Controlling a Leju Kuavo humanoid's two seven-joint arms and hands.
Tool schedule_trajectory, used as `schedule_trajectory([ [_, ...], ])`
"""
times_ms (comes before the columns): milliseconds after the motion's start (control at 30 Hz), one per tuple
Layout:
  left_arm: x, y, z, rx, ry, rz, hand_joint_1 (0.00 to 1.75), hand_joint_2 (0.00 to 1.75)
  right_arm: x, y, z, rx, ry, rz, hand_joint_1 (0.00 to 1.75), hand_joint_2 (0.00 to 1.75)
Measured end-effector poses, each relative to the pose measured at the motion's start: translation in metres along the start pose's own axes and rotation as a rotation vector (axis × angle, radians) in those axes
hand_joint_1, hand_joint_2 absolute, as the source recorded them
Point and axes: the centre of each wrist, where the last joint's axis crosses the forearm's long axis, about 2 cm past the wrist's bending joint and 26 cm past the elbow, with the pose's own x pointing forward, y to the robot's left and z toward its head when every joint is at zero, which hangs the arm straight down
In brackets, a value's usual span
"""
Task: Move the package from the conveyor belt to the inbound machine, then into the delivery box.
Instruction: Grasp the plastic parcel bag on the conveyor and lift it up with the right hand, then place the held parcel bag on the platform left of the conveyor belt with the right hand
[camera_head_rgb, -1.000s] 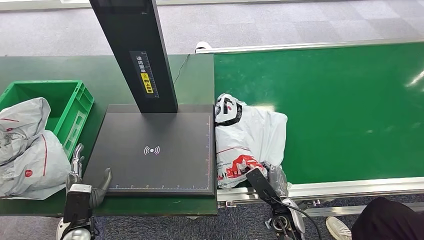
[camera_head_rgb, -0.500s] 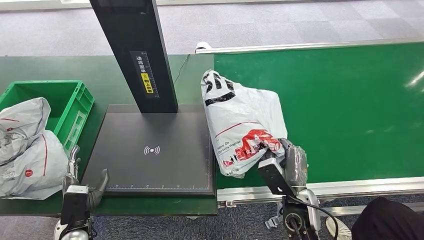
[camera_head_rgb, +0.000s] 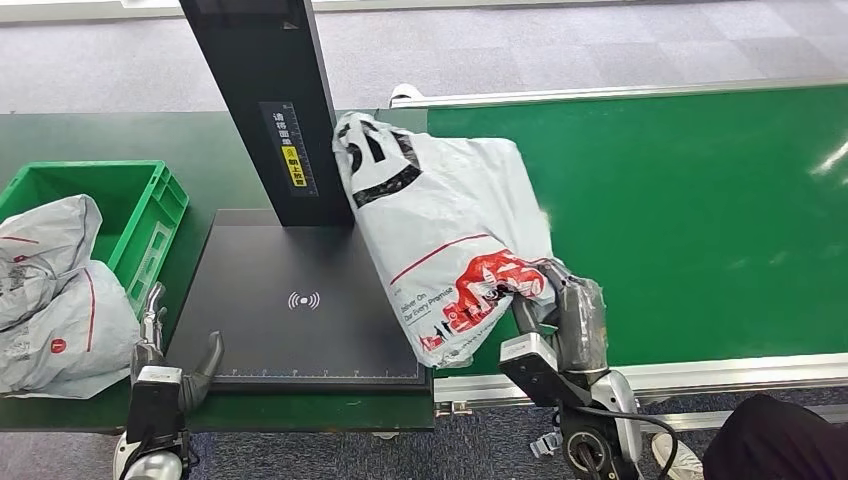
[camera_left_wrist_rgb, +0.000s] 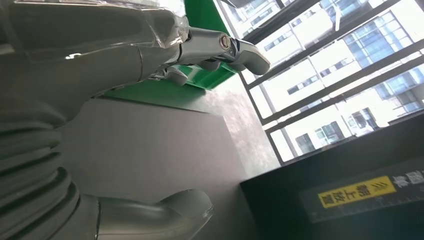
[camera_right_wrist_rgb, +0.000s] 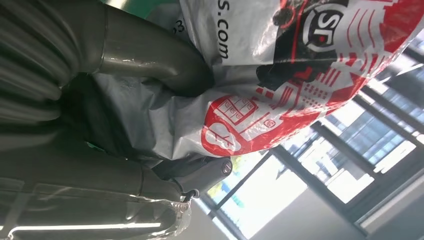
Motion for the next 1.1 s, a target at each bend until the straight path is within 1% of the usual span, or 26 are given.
schedule_trajectory([
  [233, 0.001, -0.009, -0.006, -0.003, -0.009, 0.018, 0.0, 1.75, 0.01, 0.03, -0.026, 0.09, -0.033, -0.093, 1.75, 1.75],
  [433, 0.003, -0.015, -0.009, -0.015, -0.011, 0.027, 0.0, 1.75, 0.016, 0.056, -0.044, 0.182, -0.025, -0.145, 1.75, 1.75],
  [567, 0.003, -0.017, -0.015, -0.021, -0.014, 0.03, 0.0, 1.75, 0.019, 0.074, -0.051, 0.258, -0.003, -0.174, 1.75, 1.75],
  [700, 0.004, -0.02, -0.022, -0.03, -0.016, 0.034, 0.0, 1.75, 0.02, 0.093, -0.051, 0.34, 0.025, -0.199, 1.75, 1.75],
  [900, 0.003, -0.026, -0.03, -0.053, -0.015, 0.026, 0.0, 1.75, 0.019, 0.118, -0.042, 0.448, 0.065, -0.216, 1.75, 1.75],
  [1100, 0.001, -0.029, -0.039, -0.052, -0.013, 0.012, 0.0, 1.75, 0.029, 0.141, -0.031, 0.546, 0.091, -0.232, 1.75, 1.75],
])
